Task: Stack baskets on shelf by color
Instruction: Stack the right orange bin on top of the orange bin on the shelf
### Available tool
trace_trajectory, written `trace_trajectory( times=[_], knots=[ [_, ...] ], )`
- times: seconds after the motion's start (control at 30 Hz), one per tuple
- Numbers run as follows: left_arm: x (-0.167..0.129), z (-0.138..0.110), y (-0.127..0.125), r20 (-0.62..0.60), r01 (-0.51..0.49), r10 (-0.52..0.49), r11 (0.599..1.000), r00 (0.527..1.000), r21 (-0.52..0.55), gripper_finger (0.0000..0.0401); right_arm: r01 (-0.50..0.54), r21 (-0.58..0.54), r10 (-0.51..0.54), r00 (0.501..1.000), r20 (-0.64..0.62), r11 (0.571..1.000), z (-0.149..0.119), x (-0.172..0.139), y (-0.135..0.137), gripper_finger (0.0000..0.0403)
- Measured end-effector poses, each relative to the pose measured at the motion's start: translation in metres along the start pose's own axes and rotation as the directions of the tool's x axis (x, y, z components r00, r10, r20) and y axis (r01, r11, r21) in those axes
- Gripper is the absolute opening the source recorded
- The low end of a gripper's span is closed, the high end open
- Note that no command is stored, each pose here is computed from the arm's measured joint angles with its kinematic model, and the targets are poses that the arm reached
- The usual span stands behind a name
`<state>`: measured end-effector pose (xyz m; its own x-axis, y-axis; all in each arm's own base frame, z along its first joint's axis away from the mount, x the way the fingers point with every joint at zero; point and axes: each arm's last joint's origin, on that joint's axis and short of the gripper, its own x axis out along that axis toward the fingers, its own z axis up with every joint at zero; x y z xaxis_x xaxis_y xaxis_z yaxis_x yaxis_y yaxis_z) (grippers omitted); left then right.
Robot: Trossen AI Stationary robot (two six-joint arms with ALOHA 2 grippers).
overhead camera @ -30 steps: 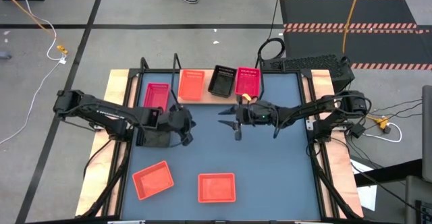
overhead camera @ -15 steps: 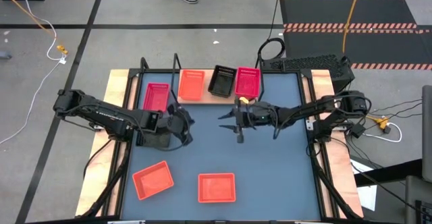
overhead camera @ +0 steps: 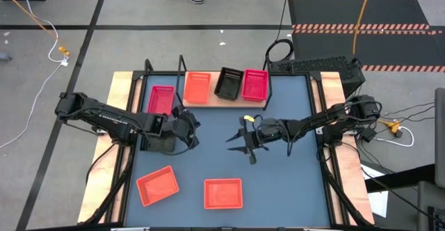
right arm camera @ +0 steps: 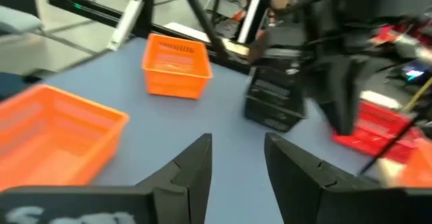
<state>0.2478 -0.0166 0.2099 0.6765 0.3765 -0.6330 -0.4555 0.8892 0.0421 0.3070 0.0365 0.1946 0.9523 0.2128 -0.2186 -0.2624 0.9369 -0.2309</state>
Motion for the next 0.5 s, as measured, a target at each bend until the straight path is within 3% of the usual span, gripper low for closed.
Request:
trace_trajectory(
  times=[0.27, 0.5],
  knots=[
    [0.006, -0.005, -0.019, 0.02, 0.052, -0.052, 0.998, 0.998, -0.02, 0.0037, -0.124, 0.126, 0.122, 0.992, 0.021, 0.984, 0.01, 0.001, 0.042, 0.0132],
    [0.015, -0.028, -0.055, -0.015, 0.13, -0.129, 0.99, 0.992, 0.062, 0.0037, -0.092, 0.106, 0.088, 0.995, 0.041, 0.99, 0.022, -0.003, 0.089, 0.0132]
  ],
)
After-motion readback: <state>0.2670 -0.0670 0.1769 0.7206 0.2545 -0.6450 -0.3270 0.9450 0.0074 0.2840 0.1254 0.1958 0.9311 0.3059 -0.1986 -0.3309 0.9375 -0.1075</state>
